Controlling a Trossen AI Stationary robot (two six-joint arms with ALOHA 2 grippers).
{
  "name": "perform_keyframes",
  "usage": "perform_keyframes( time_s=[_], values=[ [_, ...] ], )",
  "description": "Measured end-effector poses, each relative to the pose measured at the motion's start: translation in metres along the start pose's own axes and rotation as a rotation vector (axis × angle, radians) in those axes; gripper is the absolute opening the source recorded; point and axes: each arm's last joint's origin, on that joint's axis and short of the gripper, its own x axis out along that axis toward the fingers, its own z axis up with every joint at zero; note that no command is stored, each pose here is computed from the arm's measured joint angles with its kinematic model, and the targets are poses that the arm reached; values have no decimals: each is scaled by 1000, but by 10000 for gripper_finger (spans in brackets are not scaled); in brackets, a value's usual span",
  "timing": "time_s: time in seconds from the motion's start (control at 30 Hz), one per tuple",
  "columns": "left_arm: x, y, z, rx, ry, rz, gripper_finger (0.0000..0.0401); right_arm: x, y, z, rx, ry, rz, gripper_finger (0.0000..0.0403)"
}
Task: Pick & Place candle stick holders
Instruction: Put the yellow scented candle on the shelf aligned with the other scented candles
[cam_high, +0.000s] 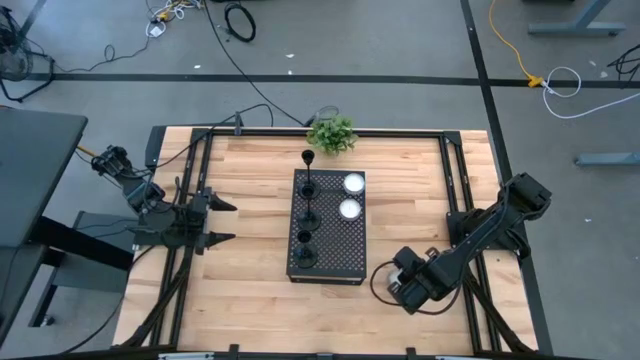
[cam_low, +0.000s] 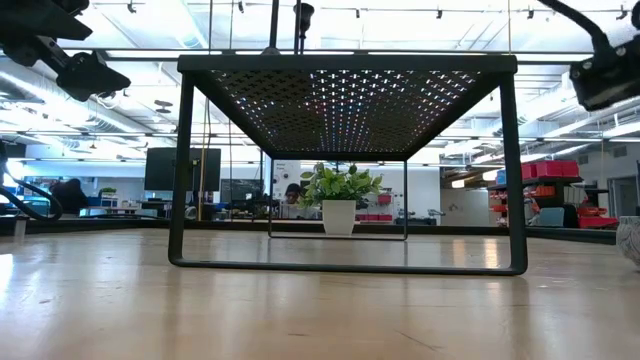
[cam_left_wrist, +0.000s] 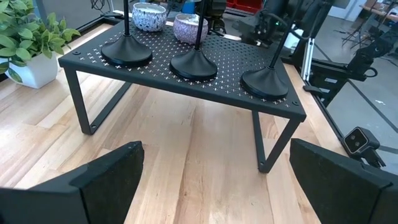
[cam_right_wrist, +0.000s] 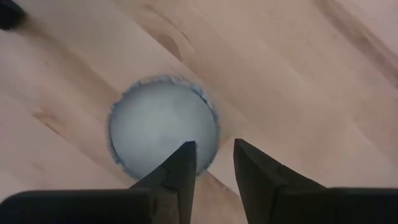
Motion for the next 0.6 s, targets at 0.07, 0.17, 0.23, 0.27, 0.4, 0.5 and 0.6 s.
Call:
perform_keyframes(
  time_s=[0.07, 0.17, 0.23, 0.27, 0.4, 0.5, 0.6],
  values=[
    [0, 0, 0, 0, 0, 1, 399, 2, -1, 0, 3, 18, -4, 109],
    [0, 0, 0, 1, 0, 1, 399, 4, -2, 0, 5, 21, -7, 107],
    [0, 0, 0, 1, -2, 4, 399, 4, -2, 1, 9, 29, 0, 100],
    [0, 0, 0, 1, -2, 4, 399, 4, -2, 1, 10, 34, -2, 94],
    [0, 0, 0, 2, -2, 4, 399, 5, -1, 4, -1, 53, 0, 46],
    [0, 0, 0, 3, -2, 4, 399, 6, -1, 7, -11, 60, 6, 9],
    [0, 0, 0, 5, -3, 5, 399, 6, -1, 11, -7, 65, 7, 8]
  ],
)
